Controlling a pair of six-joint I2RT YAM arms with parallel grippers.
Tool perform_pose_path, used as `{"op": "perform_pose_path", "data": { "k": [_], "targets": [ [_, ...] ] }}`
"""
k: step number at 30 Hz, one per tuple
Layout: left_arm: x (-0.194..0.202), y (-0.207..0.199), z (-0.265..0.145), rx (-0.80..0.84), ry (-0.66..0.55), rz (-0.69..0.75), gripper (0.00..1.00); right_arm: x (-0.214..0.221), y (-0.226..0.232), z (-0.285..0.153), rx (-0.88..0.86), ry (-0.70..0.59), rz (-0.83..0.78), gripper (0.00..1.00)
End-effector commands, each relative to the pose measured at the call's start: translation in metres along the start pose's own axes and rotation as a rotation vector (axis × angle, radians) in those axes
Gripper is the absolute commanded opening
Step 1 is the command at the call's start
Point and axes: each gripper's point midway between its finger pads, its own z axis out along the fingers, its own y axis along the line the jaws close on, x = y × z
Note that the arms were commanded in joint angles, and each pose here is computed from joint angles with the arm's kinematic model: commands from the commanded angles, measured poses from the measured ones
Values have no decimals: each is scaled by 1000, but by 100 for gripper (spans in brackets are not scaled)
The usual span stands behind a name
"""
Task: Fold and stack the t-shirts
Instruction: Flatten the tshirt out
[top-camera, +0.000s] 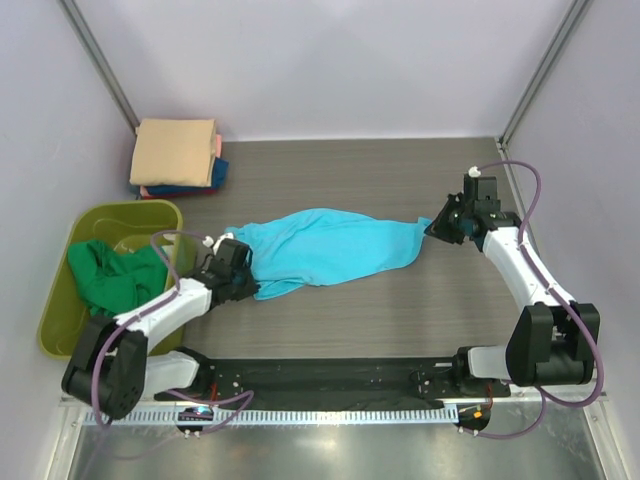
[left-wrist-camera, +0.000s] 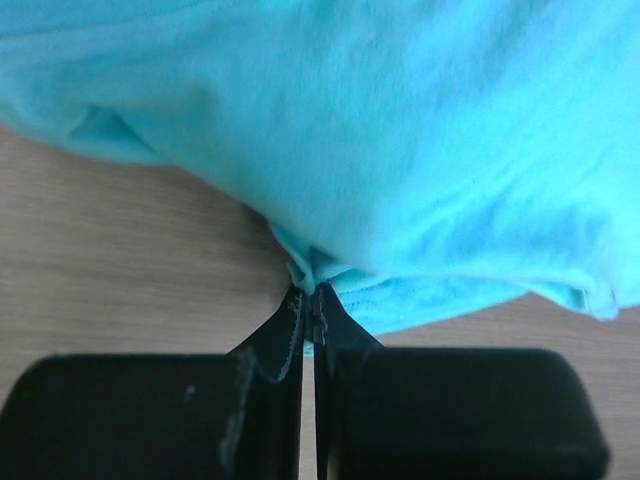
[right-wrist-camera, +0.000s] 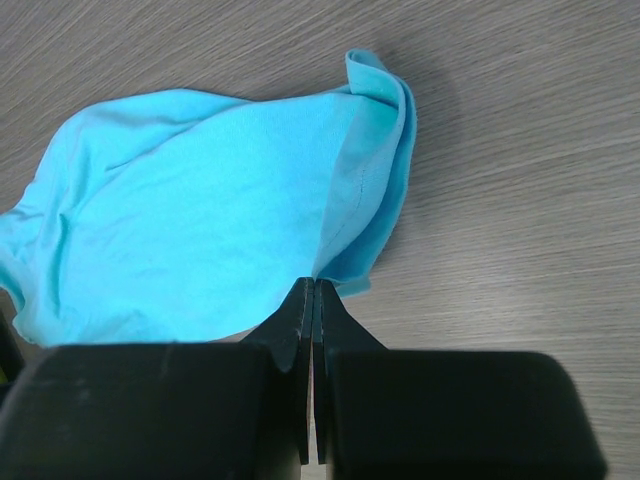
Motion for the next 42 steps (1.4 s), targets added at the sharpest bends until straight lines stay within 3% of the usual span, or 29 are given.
{"op": "perform_pose_path", "data": {
  "k": [1,6,10,14,17,22,28,30,31,33,34,35,36,37,39,40,42],
  "targets": [
    [-23,-17,-33,60,-57,-8,0,-16,17,-18,-74,-74,-1,1],
    [-80,-42,-130,191,-275,-18,0,-37,38,-66,-125,-183,15,1],
    [-109,-48,-200,231,-375,-4,0,-52,54,-120,-169,-293,26,1],
    [-149,-63,-293,336,-542,-1,0,-67,70,-197,-228,-446,45,1],
    [-162,-68,-338,402,-617,16,0,-75,77,-255,-256,-562,59,1],
    [-183,-86,-447,618,-821,67,0,-76,79,-356,-302,-773,97,1],
    [-199,-109,-526,767,-955,179,0,-74,63,-419,-259,-927,131,1],
    [-213,-114,-528,739,-967,169,0,-84,64,-425,-233,-950,114,1],
    [-227,-130,-505,695,-915,179,0,-99,68,-407,-196,-912,107,1],
    [-245,-139,-511,670,-933,170,0,-119,74,-392,-158,-889,95,1],
    [-263,-160,-466,585,-836,184,0,-138,75,-364,-94,-840,82,1],
    [-273,-165,-470,579,-853,173,0,-152,75,-353,-59,-836,84,1],
    [-284,-174,-447,534,-818,170,0,-163,74,-336,-23,-819,81,1],
    [-301,-188,-395,470,-724,169,0,-173,68,-317,41,-805,77,1],
    [-324,-198,-336,478,-608,118,0,-198,59,-243,161,-692,68,1],
    [-339,-198,-278,484,-483,62,0,-205,53,-208,213,-643,57,1],
    [-352,-187,-207,418,-389,12,0,-206,40,-120,294,-485,38,1]
  ]
}}
